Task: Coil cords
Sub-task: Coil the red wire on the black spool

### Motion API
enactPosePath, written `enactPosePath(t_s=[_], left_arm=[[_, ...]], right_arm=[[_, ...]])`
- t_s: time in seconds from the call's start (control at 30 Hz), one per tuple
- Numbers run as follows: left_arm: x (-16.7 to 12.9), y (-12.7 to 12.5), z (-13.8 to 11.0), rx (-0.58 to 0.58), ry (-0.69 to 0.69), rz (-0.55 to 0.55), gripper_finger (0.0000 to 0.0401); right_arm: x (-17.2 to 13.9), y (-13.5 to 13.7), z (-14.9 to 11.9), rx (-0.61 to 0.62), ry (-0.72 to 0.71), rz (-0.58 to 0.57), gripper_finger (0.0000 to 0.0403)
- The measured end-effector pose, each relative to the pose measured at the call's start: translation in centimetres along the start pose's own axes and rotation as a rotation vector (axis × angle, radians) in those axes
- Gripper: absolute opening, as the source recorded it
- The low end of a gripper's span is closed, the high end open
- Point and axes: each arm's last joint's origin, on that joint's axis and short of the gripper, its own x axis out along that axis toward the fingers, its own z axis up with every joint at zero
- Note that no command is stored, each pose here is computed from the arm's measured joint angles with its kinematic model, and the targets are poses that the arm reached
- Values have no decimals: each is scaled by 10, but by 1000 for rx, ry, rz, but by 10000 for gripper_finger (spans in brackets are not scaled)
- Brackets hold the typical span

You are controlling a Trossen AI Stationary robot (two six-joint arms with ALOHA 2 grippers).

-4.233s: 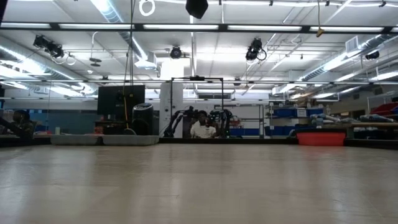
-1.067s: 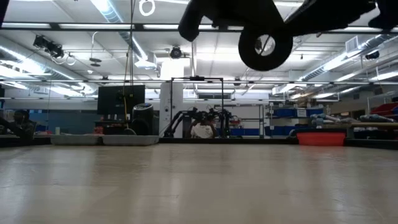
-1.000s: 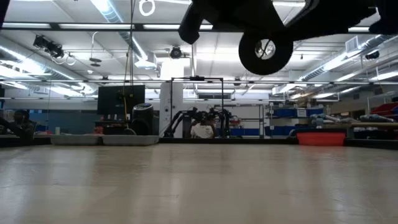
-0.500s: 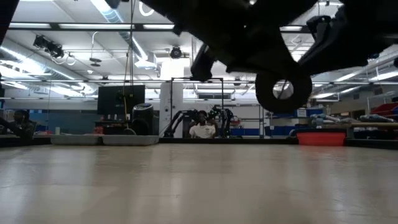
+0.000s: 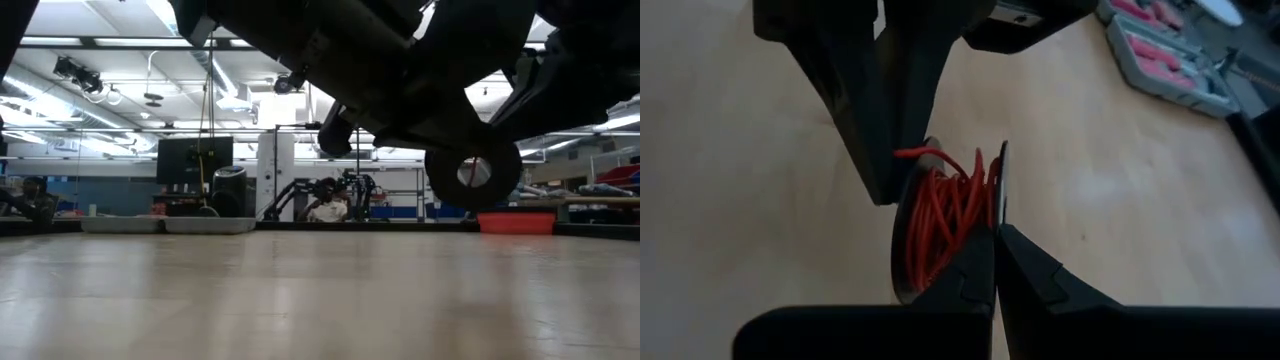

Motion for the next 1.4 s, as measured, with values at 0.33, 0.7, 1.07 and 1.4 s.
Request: enactPosePath(t_s=[0.33, 0.7, 1.07, 1.4], left_arm=[[1, -1, 1, 3, 4, -31, 24], [1, 1, 0, -42, 20, -35, 28], [3, 1, 2, -81, 25, -81, 65], [3, 0, 4, -94, 9, -90, 52]], right_arm=[[4, 0, -15, 118, -31, 15, 2], [5, 0, -23, 112, -36, 17, 2], [5, 0, -22, 94, -46, 18, 2], [5, 0, -22, 95, -46, 18, 2]])
